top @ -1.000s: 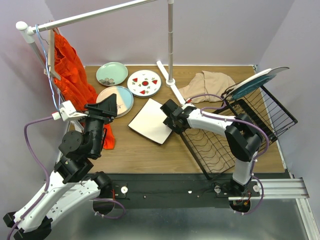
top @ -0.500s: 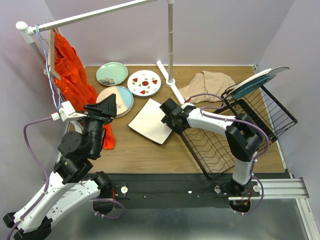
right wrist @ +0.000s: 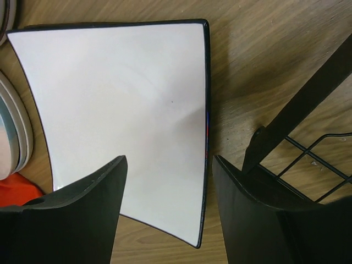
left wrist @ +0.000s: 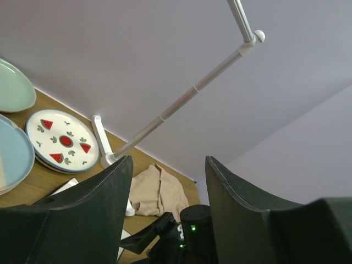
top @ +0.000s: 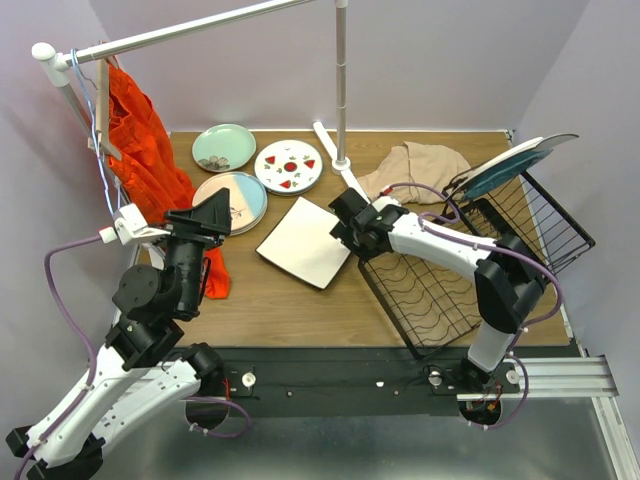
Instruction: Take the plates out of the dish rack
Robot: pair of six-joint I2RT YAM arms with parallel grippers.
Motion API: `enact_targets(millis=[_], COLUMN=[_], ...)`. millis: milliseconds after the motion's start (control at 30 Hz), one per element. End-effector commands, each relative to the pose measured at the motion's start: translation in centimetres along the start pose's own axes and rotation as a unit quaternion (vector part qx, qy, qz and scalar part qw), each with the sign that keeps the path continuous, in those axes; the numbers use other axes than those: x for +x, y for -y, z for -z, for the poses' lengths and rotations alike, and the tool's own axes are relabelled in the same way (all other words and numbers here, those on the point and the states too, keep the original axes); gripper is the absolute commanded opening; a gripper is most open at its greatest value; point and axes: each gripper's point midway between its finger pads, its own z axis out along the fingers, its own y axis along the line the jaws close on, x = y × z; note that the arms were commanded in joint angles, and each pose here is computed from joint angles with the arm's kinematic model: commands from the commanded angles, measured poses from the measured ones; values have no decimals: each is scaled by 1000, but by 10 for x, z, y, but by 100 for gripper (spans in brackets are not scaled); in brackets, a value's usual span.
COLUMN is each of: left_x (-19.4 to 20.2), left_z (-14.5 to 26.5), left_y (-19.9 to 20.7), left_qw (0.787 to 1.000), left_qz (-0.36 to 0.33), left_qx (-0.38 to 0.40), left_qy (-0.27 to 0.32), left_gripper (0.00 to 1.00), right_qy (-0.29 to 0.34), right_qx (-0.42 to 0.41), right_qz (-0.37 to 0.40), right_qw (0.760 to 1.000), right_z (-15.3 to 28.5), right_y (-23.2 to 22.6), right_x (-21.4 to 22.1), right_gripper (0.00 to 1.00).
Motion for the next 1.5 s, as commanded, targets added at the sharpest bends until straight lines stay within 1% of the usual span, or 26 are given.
enact_targets(millis=[0,167,233,400,567,633,667,833,933,1033,1100,1133,1200,1300,1367,1400,1467], left_x=[-12,-10,-10,-10,-15,-16,-16,-18,-17,-16,-13,-12,-7,0,1,1,7], left_z=[3,3,2,2,2,3,3,3,2,2,2,2,1,-1,-3,-4,-6], left_y=[3,4,5,12,16,17,17,19,22,26,30,31,34,36,39,41,44], left_qw=[1000,1000,1000,1000,999,999,999,999,998,998,996,995,993,991,990,989,986], left_qz=[9,6,0,-12,-18,-20,-22,-23,-37,-47,-62,-70,-85,-100,-103,-110,-123], left_qx=[2,5,9,20,27,31,31,34,41,50,61,66,76,85,90,95,101], left_qy=[12,8,7,2,6,6,6,6,4,0,-7,-9,-19,-30,-27,-29,-38], left_gripper=[64,64,64,64,64,64,64,64,64,64,64,64,64,64,64,64,64], right_qy=[35,49,55,68,92,92,95,105,100,112,130,147,179,235,270,286,320], right_qx=[-6,-30,-48,-95,-157,-182,-187,-206,-221,-250,-263,-257,-266,-257,-237,-240,-213], right_qz=[15,45,47,87,120,132,149,158,180,197,194,187,172,149,139,129,113], right_qw=[999,997,996,989,976,970,966,960,953,941,936,937,931,925,923,919,916], right_z=[20,34,45,71,103,115,118,133,140,163,181,186,212,243,255,270,281], right_y=[-2,-15,-25,-48,-73,-85,-88,-97,-103,-115,-119,-117,-117,-105,-94,-86,-68], right_x=[-24,-36,-44,-58,-76,-79,-81,-88,-87,-96,-107,-117,-136,-167,-185,-194,-210], right_gripper=[70,69,69,69,69,69,69,69,69,68,67,67,66,66,66,66,66])
